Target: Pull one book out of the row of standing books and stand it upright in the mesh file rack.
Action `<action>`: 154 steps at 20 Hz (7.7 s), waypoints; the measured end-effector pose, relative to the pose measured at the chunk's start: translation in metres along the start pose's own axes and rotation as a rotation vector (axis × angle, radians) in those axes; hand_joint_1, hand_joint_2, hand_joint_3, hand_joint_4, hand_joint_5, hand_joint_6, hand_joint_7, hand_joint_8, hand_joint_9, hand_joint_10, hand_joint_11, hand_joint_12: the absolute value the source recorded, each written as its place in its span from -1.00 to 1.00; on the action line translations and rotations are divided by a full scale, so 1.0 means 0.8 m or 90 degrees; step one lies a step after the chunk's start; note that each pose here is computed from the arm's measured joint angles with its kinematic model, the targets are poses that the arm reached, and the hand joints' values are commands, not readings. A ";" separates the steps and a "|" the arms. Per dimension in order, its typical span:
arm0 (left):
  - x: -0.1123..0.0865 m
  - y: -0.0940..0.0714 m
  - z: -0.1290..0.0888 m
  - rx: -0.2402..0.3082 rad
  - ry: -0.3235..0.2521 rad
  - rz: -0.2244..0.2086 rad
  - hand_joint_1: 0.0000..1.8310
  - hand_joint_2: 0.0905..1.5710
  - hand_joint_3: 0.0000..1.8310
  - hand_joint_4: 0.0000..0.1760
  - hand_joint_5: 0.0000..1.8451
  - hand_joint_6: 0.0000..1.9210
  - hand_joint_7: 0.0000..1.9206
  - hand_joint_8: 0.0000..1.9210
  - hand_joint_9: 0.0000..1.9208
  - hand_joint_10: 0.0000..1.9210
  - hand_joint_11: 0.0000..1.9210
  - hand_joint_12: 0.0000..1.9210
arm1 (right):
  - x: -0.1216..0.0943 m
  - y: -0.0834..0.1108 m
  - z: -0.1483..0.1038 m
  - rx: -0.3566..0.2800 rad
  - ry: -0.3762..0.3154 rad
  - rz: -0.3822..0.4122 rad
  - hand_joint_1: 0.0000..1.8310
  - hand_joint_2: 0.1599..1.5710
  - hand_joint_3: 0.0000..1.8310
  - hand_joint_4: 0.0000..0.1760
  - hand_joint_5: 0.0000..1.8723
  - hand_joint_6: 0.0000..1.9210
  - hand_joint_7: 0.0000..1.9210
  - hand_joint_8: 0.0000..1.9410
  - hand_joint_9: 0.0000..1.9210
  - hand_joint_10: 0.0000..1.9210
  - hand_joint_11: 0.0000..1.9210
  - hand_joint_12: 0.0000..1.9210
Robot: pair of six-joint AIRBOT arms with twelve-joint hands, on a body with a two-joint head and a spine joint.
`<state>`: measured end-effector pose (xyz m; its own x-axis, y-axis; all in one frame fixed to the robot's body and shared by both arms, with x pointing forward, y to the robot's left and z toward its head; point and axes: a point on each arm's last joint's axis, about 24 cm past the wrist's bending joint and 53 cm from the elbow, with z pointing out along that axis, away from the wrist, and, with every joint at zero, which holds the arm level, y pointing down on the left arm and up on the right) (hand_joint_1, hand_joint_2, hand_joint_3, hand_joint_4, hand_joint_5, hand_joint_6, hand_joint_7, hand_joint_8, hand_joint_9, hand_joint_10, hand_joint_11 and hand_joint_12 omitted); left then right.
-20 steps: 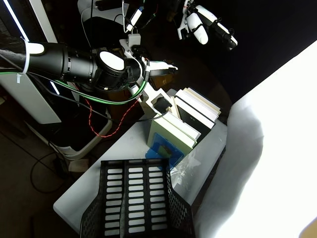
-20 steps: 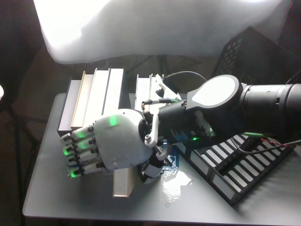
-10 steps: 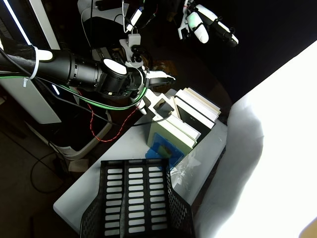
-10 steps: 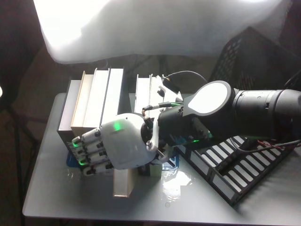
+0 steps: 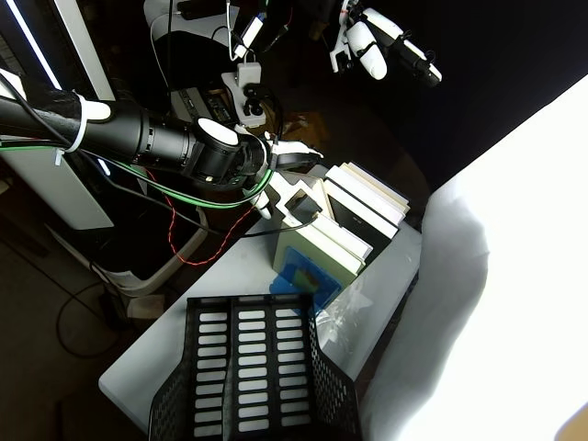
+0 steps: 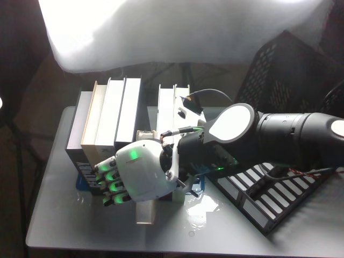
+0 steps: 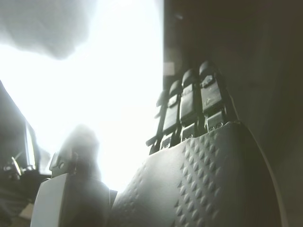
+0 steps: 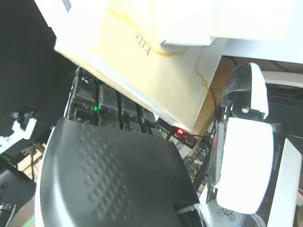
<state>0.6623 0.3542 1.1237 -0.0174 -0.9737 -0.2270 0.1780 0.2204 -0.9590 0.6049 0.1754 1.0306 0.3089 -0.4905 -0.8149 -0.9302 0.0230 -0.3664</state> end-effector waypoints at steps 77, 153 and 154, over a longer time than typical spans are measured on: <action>0.042 -0.049 0.034 0.073 0.051 -0.029 -0.69 0.77 -1.00 -1.00 -0.94 -0.99 -1.00 -1.00 -1.00 -1.00 -1.00 -1.00 | -0.258 -0.208 -0.408 0.278 -0.295 -0.057 0.23 0.61 -1.00 -1.00 -0.21 0.38 -0.37 0.71 -0.59 0.83 -0.84 1.00; 0.063 -0.031 0.033 0.036 0.073 -0.039 -0.80 0.66 -1.00 -0.49 -0.99 -1.00 -1.00 -1.00 -1.00 -1.00 -1.00 -1.00 | 0.018 -0.179 -0.345 0.244 0.018 0.002 0.48 0.47 -1.00 -1.00 -0.17 0.31 -0.16 0.26 -0.21 0.55 -0.40 0.79; 0.063 -0.031 0.033 0.035 0.073 -0.039 -0.79 0.66 -1.00 -0.51 -0.98 -1.00 -1.00 -1.00 -1.00 -1.00 -1.00 -1.00 | 0.020 -0.183 -0.347 0.256 0.005 0.035 0.47 0.49 -1.00 -1.00 -0.18 0.32 -0.20 0.33 -0.25 0.60 -0.47 0.82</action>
<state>0.6830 0.2983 1.1404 -0.1419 -0.9717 -0.1890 0.2269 0.1539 -0.9617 0.6911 -0.0777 1.1964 0.2573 -0.4854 -0.8355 -0.7931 0.3879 -0.4696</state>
